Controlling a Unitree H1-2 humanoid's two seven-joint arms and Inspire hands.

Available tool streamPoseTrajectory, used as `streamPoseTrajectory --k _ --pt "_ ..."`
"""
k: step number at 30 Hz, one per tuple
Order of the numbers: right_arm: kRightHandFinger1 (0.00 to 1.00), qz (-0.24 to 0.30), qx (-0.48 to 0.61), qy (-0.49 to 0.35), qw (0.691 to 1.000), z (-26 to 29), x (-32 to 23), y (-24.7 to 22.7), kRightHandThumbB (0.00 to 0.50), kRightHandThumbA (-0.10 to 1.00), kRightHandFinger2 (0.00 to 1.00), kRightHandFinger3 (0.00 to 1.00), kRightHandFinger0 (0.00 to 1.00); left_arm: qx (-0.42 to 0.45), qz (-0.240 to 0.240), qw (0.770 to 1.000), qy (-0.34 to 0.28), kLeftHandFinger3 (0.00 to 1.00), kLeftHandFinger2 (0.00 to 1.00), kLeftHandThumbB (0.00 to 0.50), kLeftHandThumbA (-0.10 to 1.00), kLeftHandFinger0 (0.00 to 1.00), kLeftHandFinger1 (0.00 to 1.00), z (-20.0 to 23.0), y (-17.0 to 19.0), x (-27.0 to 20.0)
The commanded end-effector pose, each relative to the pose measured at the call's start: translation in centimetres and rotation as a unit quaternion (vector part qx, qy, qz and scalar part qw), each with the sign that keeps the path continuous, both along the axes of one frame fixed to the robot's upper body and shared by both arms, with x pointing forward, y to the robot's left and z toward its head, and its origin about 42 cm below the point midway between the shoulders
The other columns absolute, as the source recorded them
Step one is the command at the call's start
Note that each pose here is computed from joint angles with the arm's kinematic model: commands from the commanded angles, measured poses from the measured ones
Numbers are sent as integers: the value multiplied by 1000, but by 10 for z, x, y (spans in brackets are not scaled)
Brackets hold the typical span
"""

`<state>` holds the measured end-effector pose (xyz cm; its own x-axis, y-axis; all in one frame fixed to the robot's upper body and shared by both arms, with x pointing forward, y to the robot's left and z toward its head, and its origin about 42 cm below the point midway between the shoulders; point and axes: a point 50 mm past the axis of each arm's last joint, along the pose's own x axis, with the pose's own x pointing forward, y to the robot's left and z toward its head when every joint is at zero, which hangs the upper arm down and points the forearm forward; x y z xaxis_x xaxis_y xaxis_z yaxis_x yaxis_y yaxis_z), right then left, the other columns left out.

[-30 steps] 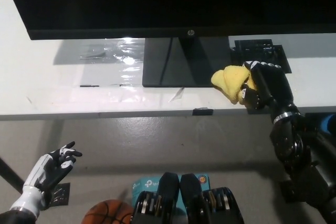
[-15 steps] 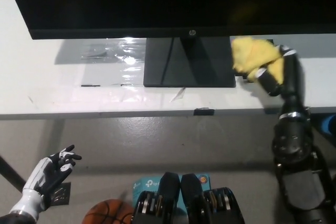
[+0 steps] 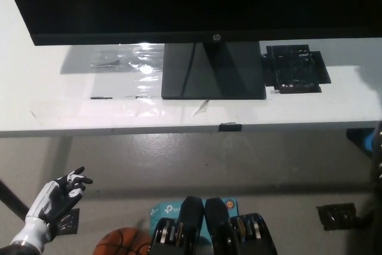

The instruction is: The robot uses its right hand to pick up the cloth kept in the middle of the desk and use it to wipe the monitor in the middle of the desk by swiping its screen twice

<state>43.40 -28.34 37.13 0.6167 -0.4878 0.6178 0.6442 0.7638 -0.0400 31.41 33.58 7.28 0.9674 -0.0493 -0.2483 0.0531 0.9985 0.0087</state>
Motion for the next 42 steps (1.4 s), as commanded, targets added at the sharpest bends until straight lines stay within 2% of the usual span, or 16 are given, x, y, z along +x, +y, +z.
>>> streamPoseTrajectory --k 1,7,9,10,13,15,16,18,19,20,21,25,28,32,36,42 --pt "0 -77 1 -61 995 59 -3 -15 195 -100 242 147 0 14 -4 1000 -21 1000 1000 49 317 1000 960 9 8 2" --pt "0 -117 -72 -36 990 75 21 -2 225 -100 227 34 0 25 -4 999 -23 1000 1000 52 343 991 945 12 7 4" --pt "0 -120 -151 9 981 76 48 18 200 -100 199 203 0 19 -4 1000 -23 1000 1000 33 325 1000 961 12 5 2" --pt "0 -121 -168 17 978 76 52 20 156 -100 189 206 0 18 -5 1000 -23 1000 1000 32 323 1000 962 12 5 2" --pt "0 -128 -260 60 955 67 87 39 201 -100 199 2 0 14 -4 1000 -23 1000 1000 22 306 1000 964 13 5 3" --pt "0 -130 -264 59 954 66 89 39 200 -100 202 0 0 14 -4 1000 -24 1000 1000 23 303 1000 963 14 5 3" --pt "0 -123 -313 74 939 57 102 50 256 -100 195 95 0 17 -4 1000 -23 1000 1000 20 307 1000 955 14 5 4" --pt "0 -127 -339 90 928 48 109 56 266 -100 119 234 0 19 -6 1000 -24 1000 1000 10 302 1000 953 15 5 3" --pt "0 -130 -350 92 923 45 112 60 259 -100 49 252 0 19 -6 1000 -24 1000 1000 10 300 1000 953 15 6 3" --pt "0 -121 -364 99 918 33 117 70 222 -100 16 158 0 12 -3 1000 -23 1000 996 21 291 1000 952 14 4 4" --pt "0 -119 -390 115 906 23 121 79 169 -100 21 32 0 18 -5 1000 -25 1000 994 29 317 985 942 14 5 4" --pt "0 -116 -426 150 885 -1 126 88 189 -100 258 15 0 19 -9 999 -26 1000 987 22 332 1000 934 10 3 -1" --pt "16 -121 -441 158 875 -11 128 89 217 -100 375 106 0 17 -10 999 -25 1000 981 11 313 1000 936 9 4 -3" --pt "37 -108 -438 166 877 -17 131 94 208 -100 423 213 0 16 -8 1000 -23 1000 982 5 288 990 934 10 5 -3" --pt "0 -104 -454 167 869 -23 130 106 206 -100 362 19 0 16 -11 1000 -20 1000 1000 27 289 1000 946 11 3 -4" --pt "12 -67 -438 182 878 -29 126 151 109 -100 407 108 0 19 -13 1000 -19 1000 982 3 272 991 939 8 1 -4"
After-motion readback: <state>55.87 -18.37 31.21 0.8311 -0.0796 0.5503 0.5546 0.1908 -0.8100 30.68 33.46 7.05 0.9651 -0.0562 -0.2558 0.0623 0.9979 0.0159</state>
